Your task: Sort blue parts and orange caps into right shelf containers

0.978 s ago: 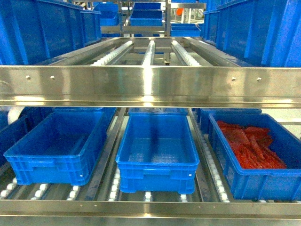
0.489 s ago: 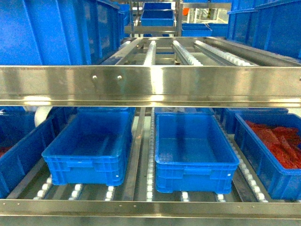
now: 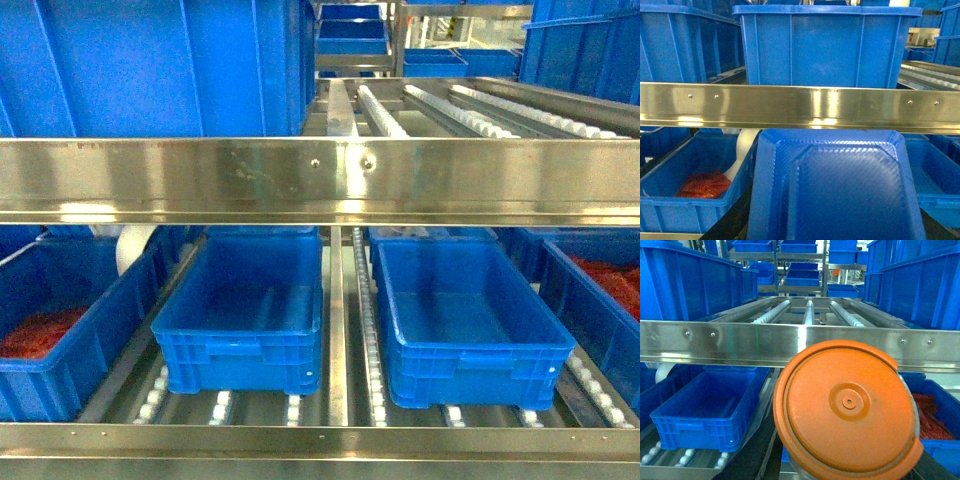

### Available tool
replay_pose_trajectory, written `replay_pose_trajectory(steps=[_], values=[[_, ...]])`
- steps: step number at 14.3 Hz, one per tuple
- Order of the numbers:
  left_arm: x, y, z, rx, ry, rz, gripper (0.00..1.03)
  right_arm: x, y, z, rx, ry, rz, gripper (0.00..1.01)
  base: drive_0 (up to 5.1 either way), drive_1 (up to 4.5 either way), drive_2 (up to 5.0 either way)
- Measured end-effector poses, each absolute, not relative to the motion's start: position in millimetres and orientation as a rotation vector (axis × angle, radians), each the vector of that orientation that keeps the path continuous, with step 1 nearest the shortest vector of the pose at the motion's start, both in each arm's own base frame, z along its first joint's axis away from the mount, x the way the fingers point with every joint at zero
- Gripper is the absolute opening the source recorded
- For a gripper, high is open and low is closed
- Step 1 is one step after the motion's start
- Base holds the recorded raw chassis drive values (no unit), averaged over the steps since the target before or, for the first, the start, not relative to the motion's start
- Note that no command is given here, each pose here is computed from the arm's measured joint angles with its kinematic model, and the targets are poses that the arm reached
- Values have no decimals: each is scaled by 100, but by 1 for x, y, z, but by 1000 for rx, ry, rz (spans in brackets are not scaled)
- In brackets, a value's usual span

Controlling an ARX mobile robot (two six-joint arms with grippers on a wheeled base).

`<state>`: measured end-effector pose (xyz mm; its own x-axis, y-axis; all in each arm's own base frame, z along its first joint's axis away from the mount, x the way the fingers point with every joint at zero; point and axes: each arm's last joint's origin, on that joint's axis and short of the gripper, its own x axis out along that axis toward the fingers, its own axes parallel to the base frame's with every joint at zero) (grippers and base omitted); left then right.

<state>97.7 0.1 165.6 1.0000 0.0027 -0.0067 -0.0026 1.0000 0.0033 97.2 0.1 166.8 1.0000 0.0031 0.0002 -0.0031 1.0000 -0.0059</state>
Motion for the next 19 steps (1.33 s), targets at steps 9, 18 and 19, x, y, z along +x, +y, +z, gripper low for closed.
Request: replay_pose_trajectory(steps=[9,18,19], values=[[98,0,166,3,7,2,43,97,0,167,-6,-2,3,43,0,0,0],[98,0,166,3,6,0,43,97,0,167,-4,-2,0,43,0,0,0],[98,0,166,3,6,1,43,97,0,167,-2,-2,0,43,0,0,0]])
